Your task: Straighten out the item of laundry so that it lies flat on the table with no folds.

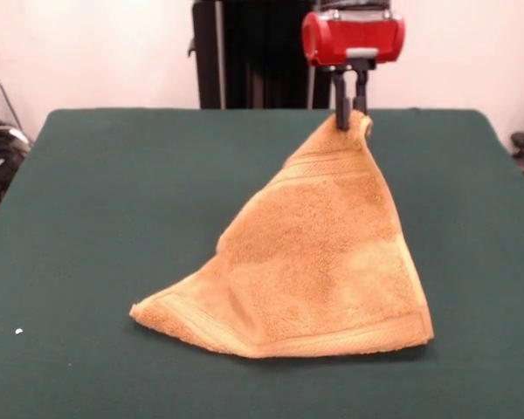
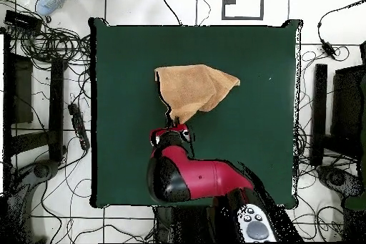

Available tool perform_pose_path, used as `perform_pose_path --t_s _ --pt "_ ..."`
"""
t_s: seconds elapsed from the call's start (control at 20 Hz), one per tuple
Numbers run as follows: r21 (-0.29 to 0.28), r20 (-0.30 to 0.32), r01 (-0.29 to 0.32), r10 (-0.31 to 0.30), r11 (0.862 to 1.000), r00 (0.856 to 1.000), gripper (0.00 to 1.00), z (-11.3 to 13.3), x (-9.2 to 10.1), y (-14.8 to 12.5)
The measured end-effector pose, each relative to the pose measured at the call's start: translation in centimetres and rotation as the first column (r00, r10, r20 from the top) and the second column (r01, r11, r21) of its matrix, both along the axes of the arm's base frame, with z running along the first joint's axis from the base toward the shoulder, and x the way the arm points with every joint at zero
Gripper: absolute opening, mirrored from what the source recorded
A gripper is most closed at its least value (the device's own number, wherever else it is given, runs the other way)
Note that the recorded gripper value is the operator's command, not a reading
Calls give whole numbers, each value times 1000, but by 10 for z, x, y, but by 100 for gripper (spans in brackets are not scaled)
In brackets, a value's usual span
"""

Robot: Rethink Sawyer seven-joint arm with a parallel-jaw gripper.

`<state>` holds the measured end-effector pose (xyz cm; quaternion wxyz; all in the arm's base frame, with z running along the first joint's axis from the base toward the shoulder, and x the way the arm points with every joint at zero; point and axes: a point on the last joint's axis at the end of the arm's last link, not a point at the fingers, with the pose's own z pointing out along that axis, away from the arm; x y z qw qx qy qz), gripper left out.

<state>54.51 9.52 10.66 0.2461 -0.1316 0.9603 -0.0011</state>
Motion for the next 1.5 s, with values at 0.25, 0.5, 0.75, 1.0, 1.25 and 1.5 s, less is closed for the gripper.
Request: perform_pose_path --t_s 0.25,0.5,0.75,1.0,1.25,1.5 --pt "11 -19 43 -43 999 999 0 -10 -23 20" --pt "36 -64 108 -105 994 992 0 -18 -45 39" --pt "49 -103 168 -162 985 981 0 -21 -60 50" --pt "56 -133 224 -215 973 968 0 -23 -74 65" --pt "70 -150 253 -240 965 959 0 -23 -81 80" --pt "73 -153 258 -245 963 958 0 -23 -84 88"
